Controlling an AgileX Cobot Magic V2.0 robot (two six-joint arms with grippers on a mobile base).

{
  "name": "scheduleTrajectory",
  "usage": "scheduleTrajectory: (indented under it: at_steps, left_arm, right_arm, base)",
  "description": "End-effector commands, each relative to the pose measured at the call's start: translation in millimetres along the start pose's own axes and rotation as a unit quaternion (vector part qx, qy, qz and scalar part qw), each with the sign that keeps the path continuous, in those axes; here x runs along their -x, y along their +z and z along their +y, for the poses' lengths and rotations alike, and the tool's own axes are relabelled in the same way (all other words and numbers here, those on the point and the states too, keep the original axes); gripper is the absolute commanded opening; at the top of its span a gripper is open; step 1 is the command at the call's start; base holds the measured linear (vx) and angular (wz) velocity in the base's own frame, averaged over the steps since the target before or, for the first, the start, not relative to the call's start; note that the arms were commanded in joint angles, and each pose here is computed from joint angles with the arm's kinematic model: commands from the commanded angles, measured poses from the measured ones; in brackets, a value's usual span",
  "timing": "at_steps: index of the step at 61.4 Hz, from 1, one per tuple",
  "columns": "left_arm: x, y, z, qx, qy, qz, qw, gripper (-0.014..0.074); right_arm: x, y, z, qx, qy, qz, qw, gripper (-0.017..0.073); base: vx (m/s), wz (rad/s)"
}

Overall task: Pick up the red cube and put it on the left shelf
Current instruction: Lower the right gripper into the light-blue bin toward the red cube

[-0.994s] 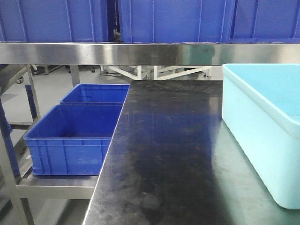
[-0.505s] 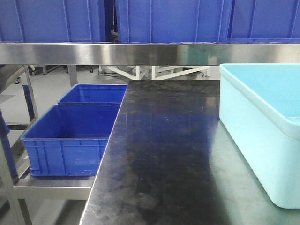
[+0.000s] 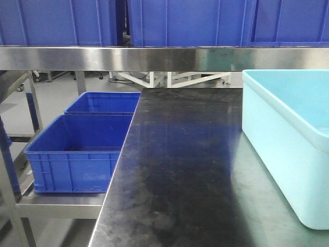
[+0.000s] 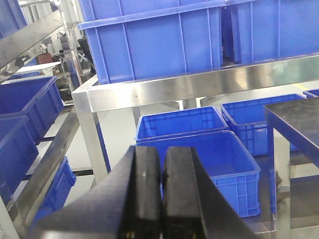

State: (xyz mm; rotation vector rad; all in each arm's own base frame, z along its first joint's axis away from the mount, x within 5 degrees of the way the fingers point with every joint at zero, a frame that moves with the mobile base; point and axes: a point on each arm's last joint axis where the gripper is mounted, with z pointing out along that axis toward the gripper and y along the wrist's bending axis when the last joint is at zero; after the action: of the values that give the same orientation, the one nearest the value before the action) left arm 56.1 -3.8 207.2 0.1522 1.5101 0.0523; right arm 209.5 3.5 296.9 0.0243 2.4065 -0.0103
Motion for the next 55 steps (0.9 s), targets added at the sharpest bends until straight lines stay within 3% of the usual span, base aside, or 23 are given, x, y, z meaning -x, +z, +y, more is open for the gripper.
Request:
scheduleTrajectory:
  at_steps: [1,31,55]
  left_arm:
    - [0.2,1.0,0.1,0.004,-0.002,-0.030,1.000,0.0106]
    - [0.2,1.0,0.1,0.004,-0.002,-0.030,1.000,0.0106]
    - [0.2,1.0,0.1,0.004,-0.002,-0.030,1.000,0.0106]
  right_arm:
    - [15.0,-8.0,-0.5,-0.003,-0.007,-0.042,0.999,0.0555]
    - [14.5,20.1,-0.8,-0.012,-0.020,0.002,1.000,0.0555]
    - [19.0,28.3,0.1,-0.010,-0.022,-0.014,1.000,0.0552]
  base:
    - [0.00,0.00]
    - [0.00,0.00]
    - [0.00,0.00]
